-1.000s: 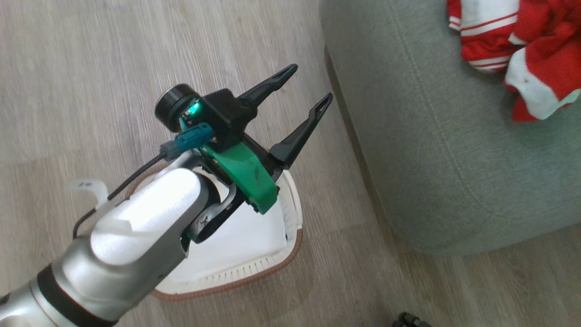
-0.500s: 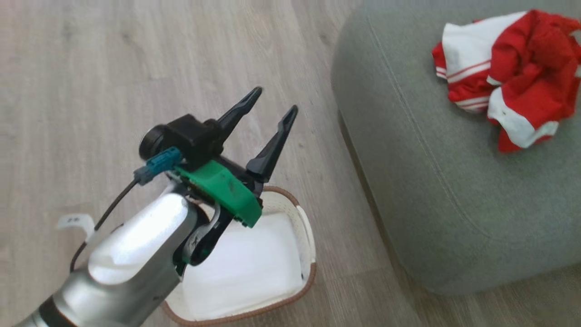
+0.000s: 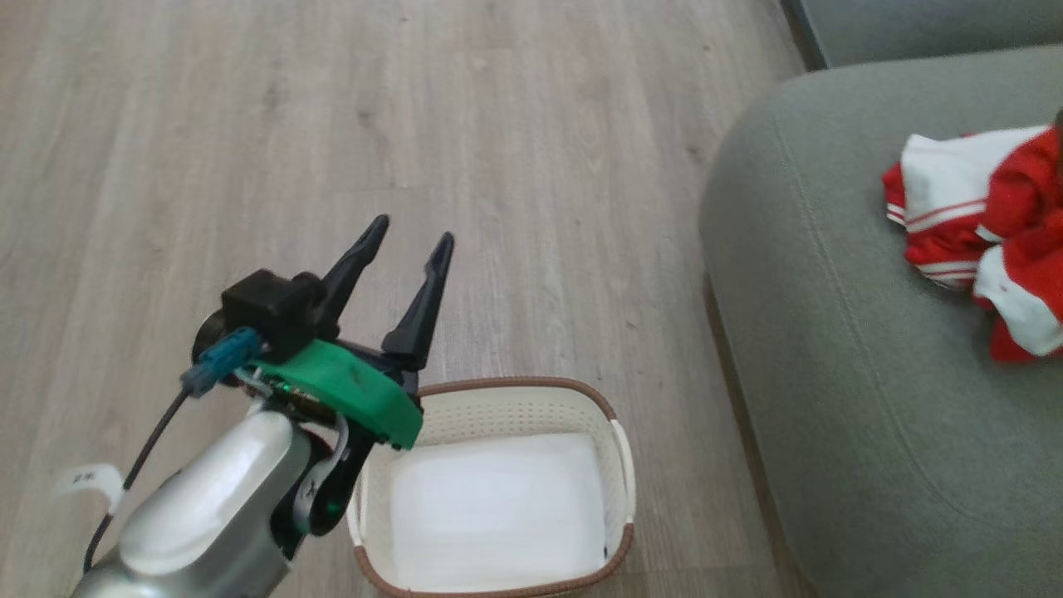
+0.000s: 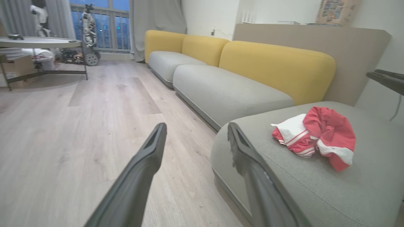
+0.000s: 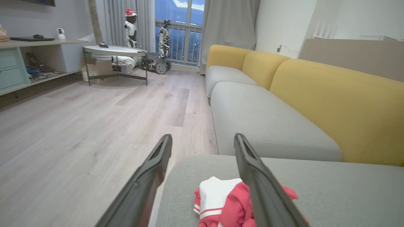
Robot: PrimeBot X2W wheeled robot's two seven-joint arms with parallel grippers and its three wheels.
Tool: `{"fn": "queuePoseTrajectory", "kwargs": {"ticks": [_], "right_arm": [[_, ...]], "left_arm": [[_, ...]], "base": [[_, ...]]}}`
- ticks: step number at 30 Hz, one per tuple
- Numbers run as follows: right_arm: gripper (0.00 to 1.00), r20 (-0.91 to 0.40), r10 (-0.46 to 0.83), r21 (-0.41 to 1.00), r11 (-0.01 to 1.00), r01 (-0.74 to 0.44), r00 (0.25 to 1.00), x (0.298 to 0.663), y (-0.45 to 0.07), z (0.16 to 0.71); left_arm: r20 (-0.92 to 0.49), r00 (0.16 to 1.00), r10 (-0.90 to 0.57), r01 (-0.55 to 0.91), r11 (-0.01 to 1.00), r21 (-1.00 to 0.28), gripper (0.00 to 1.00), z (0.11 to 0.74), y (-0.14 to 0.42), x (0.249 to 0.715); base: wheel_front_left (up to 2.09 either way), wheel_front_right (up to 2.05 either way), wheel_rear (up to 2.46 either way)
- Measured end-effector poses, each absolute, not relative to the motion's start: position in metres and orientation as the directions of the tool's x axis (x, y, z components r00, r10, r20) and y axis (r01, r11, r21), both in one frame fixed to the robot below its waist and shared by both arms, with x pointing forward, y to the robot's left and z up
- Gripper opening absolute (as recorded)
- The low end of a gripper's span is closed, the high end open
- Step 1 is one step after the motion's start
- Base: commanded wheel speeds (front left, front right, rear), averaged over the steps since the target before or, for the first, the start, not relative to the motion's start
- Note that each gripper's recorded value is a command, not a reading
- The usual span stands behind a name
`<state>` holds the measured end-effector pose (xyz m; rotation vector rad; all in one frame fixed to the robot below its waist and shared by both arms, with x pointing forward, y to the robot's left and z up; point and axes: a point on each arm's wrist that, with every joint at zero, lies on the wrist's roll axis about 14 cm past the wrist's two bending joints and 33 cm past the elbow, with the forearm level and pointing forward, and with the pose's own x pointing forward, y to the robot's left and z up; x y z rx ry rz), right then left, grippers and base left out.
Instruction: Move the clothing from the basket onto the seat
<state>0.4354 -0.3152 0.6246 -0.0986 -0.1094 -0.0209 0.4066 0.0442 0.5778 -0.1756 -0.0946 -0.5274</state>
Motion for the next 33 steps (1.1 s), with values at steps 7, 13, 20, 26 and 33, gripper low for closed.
{"fn": "queuePoseTrajectory", "kwargs": {"ticks": [7, 13, 20, 26, 33], "right_arm": [[1.00, 0.115, 0.060, -0.017, 0.998, -0.059, 0.992, 0.413, -0.260, 0.599], [1.00, 0.137, 0.116, 0.043, 0.991, -0.123, 0.984, 0.393, -0.218, 0.589], [1.00, 0.166, 0.128, 0.096, 0.985, -0.145, 0.978, 0.378, -0.196, 0.577], [1.00, 0.181, 0.122, 0.132, 0.980, -0.147, 0.976, 0.369, -0.188, 0.567], [1.00, 0.179, 0.124, 0.160, 0.975, -0.153, 0.976, 0.364, -0.181, 0.556]], "left_arm": [[0.127, 0.930, -0.344, 0.362, 0.919, -0.158, 1.00, 0.573, 0.095, 0.396], [0.097, 0.972, -0.215, 0.230, 0.956, -0.180, 1.00, 0.559, 0.131, 0.381], [0.080, 0.994, -0.072, 0.085, 0.981, -0.177, 1.00, 0.549, 0.172, 0.366], [0.089, 0.995, -0.043, 0.057, 0.983, -0.172, 1.00, 0.543, 0.183, 0.350], [0.119, 0.991, -0.055, 0.074, 0.985, -0.156, 1.00, 0.542, 0.181, 0.345]], "base": [[0.00, 0.00, 0.00], [0.00, 0.00, 0.00], [0.00, 0.00, 0.00], [0.00, 0.00, 0.00], [0.00, 0.00, 0.00]]}}
